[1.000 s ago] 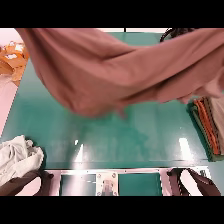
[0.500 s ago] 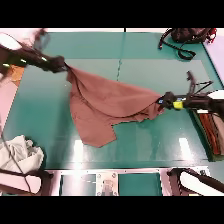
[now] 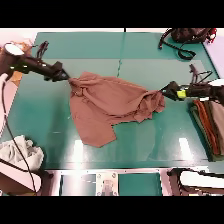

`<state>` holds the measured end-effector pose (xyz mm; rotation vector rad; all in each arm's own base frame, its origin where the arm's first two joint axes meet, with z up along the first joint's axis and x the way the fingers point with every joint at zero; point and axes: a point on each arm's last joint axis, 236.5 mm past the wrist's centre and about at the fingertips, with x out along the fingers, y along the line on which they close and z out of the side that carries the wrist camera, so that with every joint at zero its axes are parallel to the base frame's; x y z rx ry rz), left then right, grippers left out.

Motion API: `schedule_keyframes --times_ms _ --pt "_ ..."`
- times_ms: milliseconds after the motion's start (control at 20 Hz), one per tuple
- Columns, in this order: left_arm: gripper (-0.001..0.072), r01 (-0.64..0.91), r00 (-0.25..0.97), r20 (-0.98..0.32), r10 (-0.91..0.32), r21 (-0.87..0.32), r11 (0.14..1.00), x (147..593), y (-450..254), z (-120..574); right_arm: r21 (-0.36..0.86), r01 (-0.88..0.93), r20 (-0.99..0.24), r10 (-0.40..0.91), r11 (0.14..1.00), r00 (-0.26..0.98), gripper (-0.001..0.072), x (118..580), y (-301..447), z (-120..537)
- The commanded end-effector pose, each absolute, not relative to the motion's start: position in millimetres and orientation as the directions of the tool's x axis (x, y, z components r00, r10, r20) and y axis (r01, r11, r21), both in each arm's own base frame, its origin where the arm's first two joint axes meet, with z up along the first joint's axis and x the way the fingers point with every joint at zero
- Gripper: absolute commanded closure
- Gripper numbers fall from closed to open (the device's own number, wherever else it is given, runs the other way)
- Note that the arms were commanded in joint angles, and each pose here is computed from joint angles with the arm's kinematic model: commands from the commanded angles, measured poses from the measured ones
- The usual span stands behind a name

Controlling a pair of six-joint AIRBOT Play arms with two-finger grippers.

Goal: Fold the shirts.

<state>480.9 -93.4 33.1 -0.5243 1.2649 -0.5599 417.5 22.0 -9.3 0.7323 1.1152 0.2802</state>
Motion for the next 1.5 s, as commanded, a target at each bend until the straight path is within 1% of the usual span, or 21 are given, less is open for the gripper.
schedule_keyframes --times_ms 0,100,200,250,300,400,500,550,600,650,850,1000,1050,1100,1150,1200,1250,1300,1350,1400,1450 --pt "0.0685 0.016 0.042 -0.728 -0.684 -0.684 0.729 436.5 -65.8 40.8 0.661 0.194 -0.719 0.538 0.725 0.44 0.0391 402.5 -5.9 14.2" --pt "0.0686 0.005 -0.002 -0.766 -0.643 -0.643 0.766 423.0 -58.5 32.0 0.647 0.217 -0.737 0.527 0.731 0.423 0.0389 382.6 -7.6 12.3" --pt "0.0686 -0.009 -0.039 -0.788 -0.614 -0.614 0.789 399.6 -59.6 24.1 0.64 0.243 -0.753 0.531 0.729 0.39 0.034 357.3 1.5 -0.9" --pt "0.0686 -0.019 -0.044 -0.803 -0.595 -0.595 0.804 383.5 -58.1 17.6 0.644 0.261 -0.756 0.544 0.719 0.365 0.0331 342.8 10.5 -11.6" --pt "0.0686 -0.027 -0.033 -0.817 -0.575 -0.575 0.818 368.8 -57.1 9.2 0.645 0.279 -0.759 0.555 0.712 0.34 0.0332 329.5 18.7 -22.5" --pt "0.0686 -0.066 0.02 -0.852 -0.523 -0.523 0.85 340.2 -53.4 -12.9 0.639 0.322 -0.769 0.569 0.699 0.291 0.0264 305.9 33.7 -49.4" --pt "0.0685 -0.115 0.105 -0.855 -0.508 -0.518 0.848 322.4 -57.9 -31.8 0.617 0.347 -0.787 0.556 0.706 0.266 0.025 291.6 45.1 -76.1" --pt "0.0676 -0.146 0.137 -0.848 -0.512 -0.529 0.836 316.7 -61.7 -41.8 0.608 0.354 -0.794 0.549 0.711 0.261 0.0214 287.3 51.4 -86.1" --pt "0.043 -0.182 0.156 -0.836 -0.526 -0.548 0.817 313.1 -66.6 -51.6 0.605 0.352 -0.796 0.545 0.714 0.263 0.0209 286.3 58.5 -92.2" --pt "0.026 -0.223 0.173 -0.821 -0.544 -0.57 0.791 311.9 -71.8 -61.7 0.604 0.343 -0.797 0.541 0.72 0.267 0.0209 287.6 66.4 -95.8" --pt "0.0261 -0.283 0.271 -0.755 -0.597 -0.656 0.7 324.5 -86.8 -84.5 0.623 0.302 -0.78 0.545 0.721 0.308 0.0209 305.1 96.4 -96.4" --pt "0.0262 -0.296 0.261 -0.76 -0.595 -0.65 0.7 326.7 -98.3 -102.6 0.637 0.299 -0.77 0.566 0.71 0.296 0.021 307.3 119.1 -102.7" --pt "0.0323 -0.289 0.252 -0.76 -0.599 -0.65 0.703 327.2 -107.9 -107.7 0.641 0.297 -0.767 0.577 0.708 0.281 0.0211 305.8 126.8 -105.0" --pt "0.0358 -0.284 0.25 -0.761 -0.599 -0.649 0.706 328.6 -116.5 -111.7 0.642 0.287 -0.767 0.584 0.711 0.267 0.0216 304.6 133.0 -106.0" --pt "0.0359 -0.275 0.249 -0.766 -0.592 -0.642 0.716 329.5 -122.1 -115.2 0.644 0.277 -0.764 0.591 0.713 0.258 0.0216 303.2 138.9 -105.6" --pt "0.043 -0.266 0.247 -0.767 -0.592 -0.641 0.72 329.7 -124.4 -114.9 0.651 0.27 -0.759 0.601 0.71 0.251 0.0217 302.0 144.0 -103.7" --pt "0.068 -0.236 0.243 -0.761 -0.602 -0.648 0.724 330.9 -125.8 -110.9 0.66 0.264 -0.751 0.614 0.703 0.243 0.0219 301.4 148.1 -100.1" --pt "0.0686 -0.207 0.23 -0.767 -0.599 -0.641 0.739 331.8 -125.1 -107.6 0.67 0.258 -0.742 0.629 0.696 0.231 0.0277 300.6 151.3 -95.9" --pt "0.0686 -0.174 0.212 -0.778 -0.591 -0.625 0.761 332.5 -122.7 -104.3 0.68 0.243 -0.733 0.645 0.692 0.216 0.0476 299.2 154.9 -91.3" --pt "0.0686 -0.157 0.193 -0.8 -0.569 -0.597 0.786 333.7 -117.2 -102.1 0.692 0.221 -0.722 0.664 0.687 0.194 0.059 296.7 158.3 -85.4" --pt "0.0687 -0.151 0.178 -0.823 -0.539 -0.564 0.812 335.5 -109.8 -100.6 0.709 0.21 -0.704 0.69 0.673 0.169 0.0595 293.9 160.5 -77.1"
